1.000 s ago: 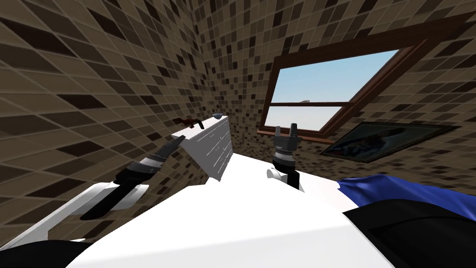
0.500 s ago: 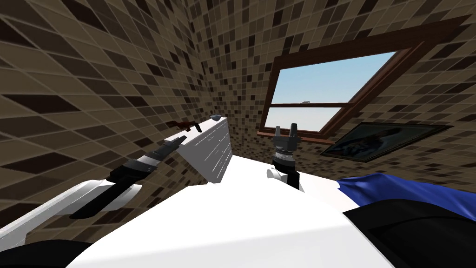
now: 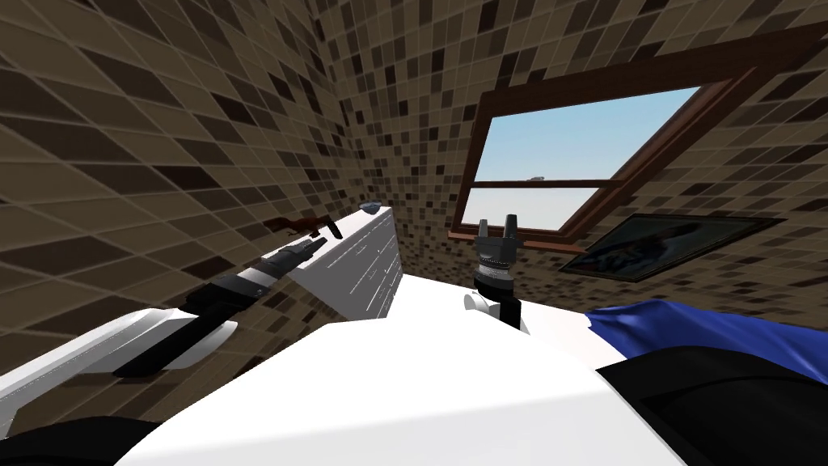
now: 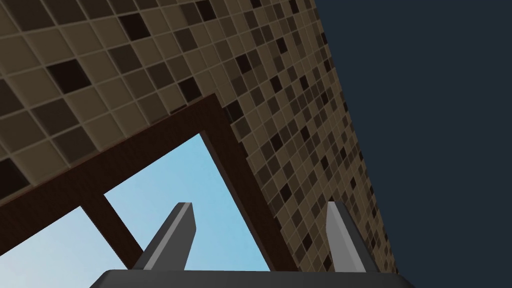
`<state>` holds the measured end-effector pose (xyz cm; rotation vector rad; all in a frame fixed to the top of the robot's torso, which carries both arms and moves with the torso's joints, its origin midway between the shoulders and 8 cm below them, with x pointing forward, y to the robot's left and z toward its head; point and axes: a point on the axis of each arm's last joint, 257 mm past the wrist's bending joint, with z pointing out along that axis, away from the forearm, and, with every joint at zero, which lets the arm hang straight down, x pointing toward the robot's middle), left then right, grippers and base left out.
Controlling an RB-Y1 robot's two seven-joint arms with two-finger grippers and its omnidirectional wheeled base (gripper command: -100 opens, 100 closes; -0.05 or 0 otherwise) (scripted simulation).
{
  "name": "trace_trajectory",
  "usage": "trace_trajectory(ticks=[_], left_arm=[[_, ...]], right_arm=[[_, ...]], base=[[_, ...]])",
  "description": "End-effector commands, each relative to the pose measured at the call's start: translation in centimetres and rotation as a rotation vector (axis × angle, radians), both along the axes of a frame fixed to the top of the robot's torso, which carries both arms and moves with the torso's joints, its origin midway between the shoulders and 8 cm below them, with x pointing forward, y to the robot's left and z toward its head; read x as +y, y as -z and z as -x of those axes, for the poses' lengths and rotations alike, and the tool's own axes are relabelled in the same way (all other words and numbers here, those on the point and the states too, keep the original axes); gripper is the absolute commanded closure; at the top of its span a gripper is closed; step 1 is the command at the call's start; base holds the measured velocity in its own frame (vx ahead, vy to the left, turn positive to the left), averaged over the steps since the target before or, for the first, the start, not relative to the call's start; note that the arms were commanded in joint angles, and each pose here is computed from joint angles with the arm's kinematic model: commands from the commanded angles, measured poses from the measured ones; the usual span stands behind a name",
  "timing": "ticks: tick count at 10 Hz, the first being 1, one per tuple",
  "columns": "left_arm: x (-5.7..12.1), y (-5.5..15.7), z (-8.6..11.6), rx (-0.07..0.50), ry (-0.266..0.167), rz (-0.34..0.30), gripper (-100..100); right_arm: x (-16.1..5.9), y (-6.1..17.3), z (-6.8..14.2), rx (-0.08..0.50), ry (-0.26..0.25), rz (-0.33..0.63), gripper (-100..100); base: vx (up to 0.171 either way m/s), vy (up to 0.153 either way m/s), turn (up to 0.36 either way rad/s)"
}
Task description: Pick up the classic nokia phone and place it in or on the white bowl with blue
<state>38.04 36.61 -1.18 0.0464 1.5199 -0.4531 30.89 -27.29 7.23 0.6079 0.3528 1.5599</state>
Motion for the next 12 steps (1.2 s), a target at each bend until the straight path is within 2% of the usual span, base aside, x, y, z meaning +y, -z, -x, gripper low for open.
trace_trajectory(ticks=[1, 4, 5, 6, 7, 8, 12], left_arm=[[0.3, 0.43, -0.08, 0.018, -0.021, -0.058, -100], [0.77, 0.92, -0.12, 0.036, -0.047, -0.12, -100], [0.68, 0.84, -0.09, 0.033, -0.04, -0.107, -100], [0.74, 0.85, -0.11, 0.033, -0.043, -0.11, 0], [0.73, 0.85, -0.11, 0.033, -0.043, -0.11, -100], [0.73, 0.84, -0.11, 0.033, -0.043, -0.11, 100], [0.71, 0.8, -0.12, 0.031, -0.042, -0.113, 100]], right_arm=[[0.0, 0.0, 0.0, 0.0, 0.0, 0.0, 0], [0.0, 0.0, 0.0, 0.0, 0.0, 0.0, 0], [0.0, 0.0, 0.0, 0.0, 0.0, 0.0, 0], [0.0, 0.0, 0.0, 0.0, 0.0, 0.0, 0], [0.0, 0.0, 0.0, 0.0, 0.0, 0.0, 0], [0.0, 0.0, 0.0, 0.0, 0.0, 0.0, 0], [0.0, 0.0, 0.0, 0.0, 0.0, 0.0, 0]], base=[[0.184, 0.08, -0.127], [0.181, 0.062, -0.088], [0.071, 0.02, -0.012], [0.014, 0.005, 0.0], [0.007, 0.002, -0.001], [0.0, 0.0, 0.0], [0.0, 0.0, 0.0]])
